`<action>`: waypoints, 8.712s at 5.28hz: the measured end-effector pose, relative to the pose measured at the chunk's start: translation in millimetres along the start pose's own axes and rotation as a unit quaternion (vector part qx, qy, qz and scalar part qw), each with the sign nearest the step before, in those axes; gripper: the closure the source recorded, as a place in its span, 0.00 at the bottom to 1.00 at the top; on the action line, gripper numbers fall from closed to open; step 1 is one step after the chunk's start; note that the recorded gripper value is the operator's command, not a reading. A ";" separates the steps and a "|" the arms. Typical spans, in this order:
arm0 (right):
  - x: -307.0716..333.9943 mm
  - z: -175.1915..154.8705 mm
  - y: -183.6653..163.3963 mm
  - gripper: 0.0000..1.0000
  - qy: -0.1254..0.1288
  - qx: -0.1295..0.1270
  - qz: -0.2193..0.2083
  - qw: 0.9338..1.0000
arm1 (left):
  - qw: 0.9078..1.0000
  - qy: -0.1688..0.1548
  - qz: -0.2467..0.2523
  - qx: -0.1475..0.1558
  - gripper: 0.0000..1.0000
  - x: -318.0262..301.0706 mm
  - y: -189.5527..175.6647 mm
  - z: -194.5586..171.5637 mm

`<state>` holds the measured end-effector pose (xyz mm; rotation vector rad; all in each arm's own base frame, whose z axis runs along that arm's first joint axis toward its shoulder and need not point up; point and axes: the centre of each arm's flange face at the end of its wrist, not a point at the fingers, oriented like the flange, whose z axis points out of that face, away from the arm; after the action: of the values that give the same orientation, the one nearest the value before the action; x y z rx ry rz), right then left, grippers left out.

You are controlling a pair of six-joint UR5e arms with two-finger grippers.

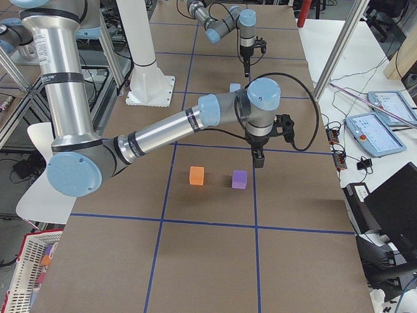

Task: Place blue block between orange and purple blocks
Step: 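Open the left gripper and lift it away from the cube, then move the right gripper over the light blue cube while the left arm withdraws, then grasp the light blue cube with the right gripper and lift it, then carry the light blue cube with the right gripper toward the purple cube, then lower the cube into the gap between purple and orange cubes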

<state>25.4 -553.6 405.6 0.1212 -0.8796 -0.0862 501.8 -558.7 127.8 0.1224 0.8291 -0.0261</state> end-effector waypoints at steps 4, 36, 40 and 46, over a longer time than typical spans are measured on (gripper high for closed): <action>-299.7 39.5 -40.1 0.00 0.037 -0.023 0.029 0.999 | 0.997 -0.028 0.076 -0.007 0.00 -254.5 27.3 -47.8; -149.7 182.4 87.5 1.00 0.079 -0.012 0.065 0.995 | 0.988 -0.035 0.145 -0.034 0.00 -456.3 37.7 -84.9; -64.5 230.4 119.8 1.00 0.080 -0.021 0.064 0.994 | 0.988 -0.036 0.144 -0.034 0.00 -456.0 37.8 -84.4; -36.9 270.9 108.9 1.00 0.101 -0.047 0.084 0.990 | 0.988 -0.037 0.143 -0.033 0.00 -455.8 37.6 -84.7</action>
<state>-204.5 -460.2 563.8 -0.0315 -0.6793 0.0410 134.3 -522.6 410.6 0.1771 0.7302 0.2658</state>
